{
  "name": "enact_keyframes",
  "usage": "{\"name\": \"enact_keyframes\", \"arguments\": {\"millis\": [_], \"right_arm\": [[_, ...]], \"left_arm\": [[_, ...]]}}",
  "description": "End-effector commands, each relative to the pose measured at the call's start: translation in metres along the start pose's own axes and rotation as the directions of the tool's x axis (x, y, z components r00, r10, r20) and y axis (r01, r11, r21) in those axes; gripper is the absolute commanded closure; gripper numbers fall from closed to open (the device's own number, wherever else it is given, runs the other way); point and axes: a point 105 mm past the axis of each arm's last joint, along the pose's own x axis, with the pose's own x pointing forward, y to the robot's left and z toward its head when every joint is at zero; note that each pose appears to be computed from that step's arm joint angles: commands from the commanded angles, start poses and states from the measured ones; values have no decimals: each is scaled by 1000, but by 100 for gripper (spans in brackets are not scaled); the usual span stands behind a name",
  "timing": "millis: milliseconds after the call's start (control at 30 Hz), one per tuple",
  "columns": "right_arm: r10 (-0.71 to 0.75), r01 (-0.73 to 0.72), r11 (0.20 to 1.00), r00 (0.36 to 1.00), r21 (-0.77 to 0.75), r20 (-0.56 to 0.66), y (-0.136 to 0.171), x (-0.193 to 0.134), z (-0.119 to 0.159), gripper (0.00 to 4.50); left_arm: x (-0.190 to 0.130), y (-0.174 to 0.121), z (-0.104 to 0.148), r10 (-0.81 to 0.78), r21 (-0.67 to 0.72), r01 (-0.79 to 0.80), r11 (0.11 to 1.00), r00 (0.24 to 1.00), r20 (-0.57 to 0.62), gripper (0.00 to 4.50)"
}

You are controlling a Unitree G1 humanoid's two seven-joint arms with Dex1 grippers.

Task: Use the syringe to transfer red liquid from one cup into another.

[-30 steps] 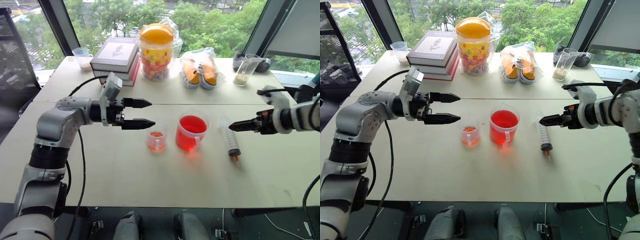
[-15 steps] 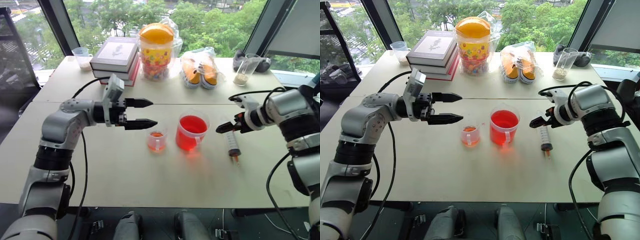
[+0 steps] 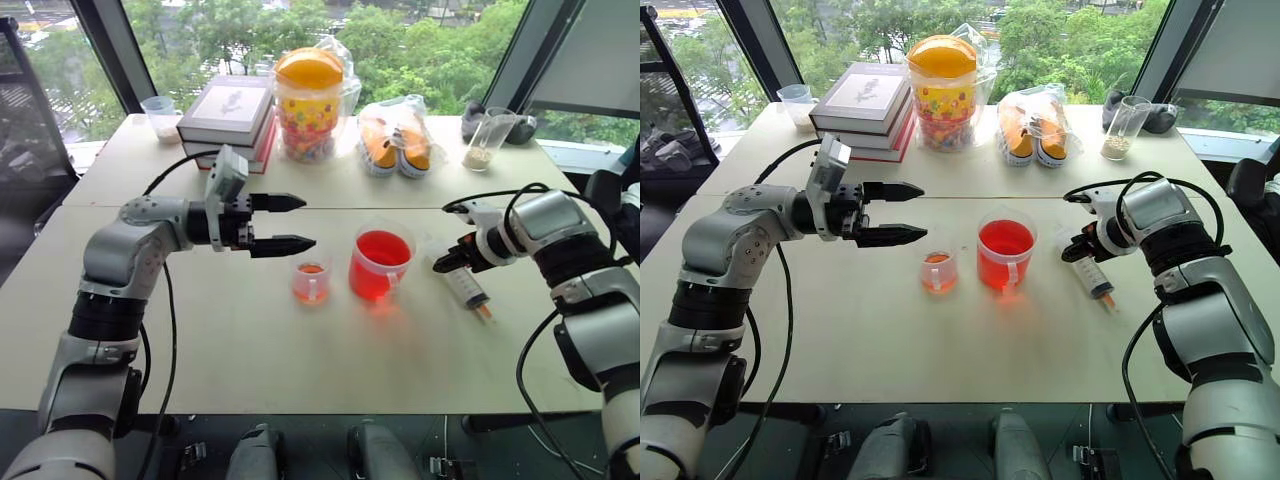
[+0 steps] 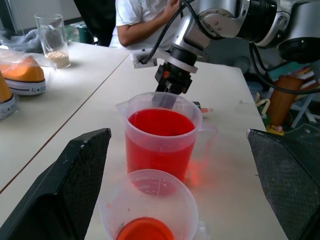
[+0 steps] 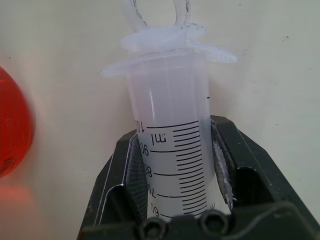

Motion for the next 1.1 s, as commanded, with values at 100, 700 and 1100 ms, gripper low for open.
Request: {"name": "enact_keyframes", "arguments": {"millis": [100,700,1100], "right_arm": [[-85,77,996,973,47,213,-15,-53,26,306],[352,-89,933,6,-350,936,132,-182,71,306],[306,-60,951,86,-302,948,138,-98,37,306]], "left_arm": [[-3,3,16,-2,62,0,998,1000,20,0],[12,18,36,-93,135,91,987,996,11,0],[28,29,50,-111,189,105,976,994,21,0]]}}
